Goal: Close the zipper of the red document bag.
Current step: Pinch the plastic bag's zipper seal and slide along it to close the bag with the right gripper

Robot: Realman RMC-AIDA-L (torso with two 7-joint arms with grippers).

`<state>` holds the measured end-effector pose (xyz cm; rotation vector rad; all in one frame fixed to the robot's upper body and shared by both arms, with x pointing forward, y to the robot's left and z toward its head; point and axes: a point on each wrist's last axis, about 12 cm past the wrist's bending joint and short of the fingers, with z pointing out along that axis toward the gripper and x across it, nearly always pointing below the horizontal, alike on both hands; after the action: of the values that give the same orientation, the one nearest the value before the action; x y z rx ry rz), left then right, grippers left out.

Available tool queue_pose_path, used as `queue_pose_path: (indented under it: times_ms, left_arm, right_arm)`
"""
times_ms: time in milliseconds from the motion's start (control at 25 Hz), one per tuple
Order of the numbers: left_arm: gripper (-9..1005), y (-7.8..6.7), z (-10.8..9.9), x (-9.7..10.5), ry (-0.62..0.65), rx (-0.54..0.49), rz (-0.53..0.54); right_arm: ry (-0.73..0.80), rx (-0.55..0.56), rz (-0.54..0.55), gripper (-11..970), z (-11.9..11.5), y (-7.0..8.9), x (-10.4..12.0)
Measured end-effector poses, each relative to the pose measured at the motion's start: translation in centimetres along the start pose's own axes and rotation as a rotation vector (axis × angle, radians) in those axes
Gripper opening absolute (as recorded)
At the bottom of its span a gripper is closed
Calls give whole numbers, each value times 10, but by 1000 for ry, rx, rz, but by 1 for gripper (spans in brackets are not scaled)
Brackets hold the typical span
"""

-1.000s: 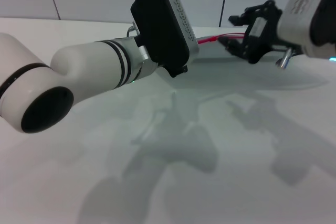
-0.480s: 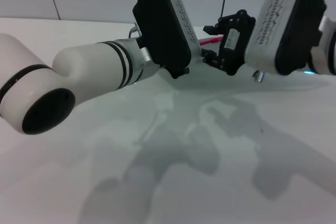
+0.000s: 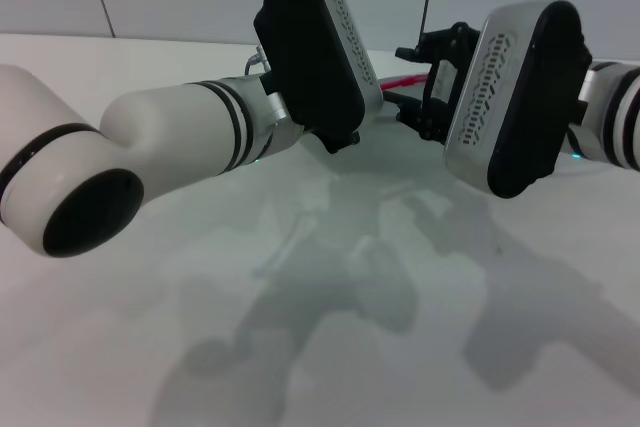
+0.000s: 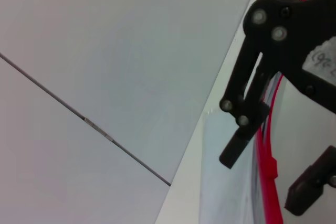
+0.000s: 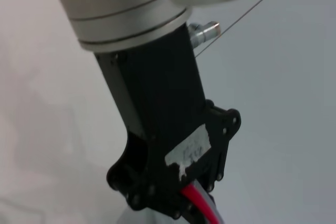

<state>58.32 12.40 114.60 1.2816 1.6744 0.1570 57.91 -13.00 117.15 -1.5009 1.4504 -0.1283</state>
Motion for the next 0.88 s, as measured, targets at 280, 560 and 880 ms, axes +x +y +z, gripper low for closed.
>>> queue_pose_path:
  times_ms: [280,560,880]
  left_arm:
    - [53,0,-1,-2,-8,-1,1]
    - [53,-1,-2,-1,-6,0,-6]
    - [53,-1,-2,0,-5,0,-9]
  right_arm:
    - [9,-5,-19,419,3,5,2]
    - [15,21,-76,419,9,12,3]
    - [14,37,-91,343,10,17,4]
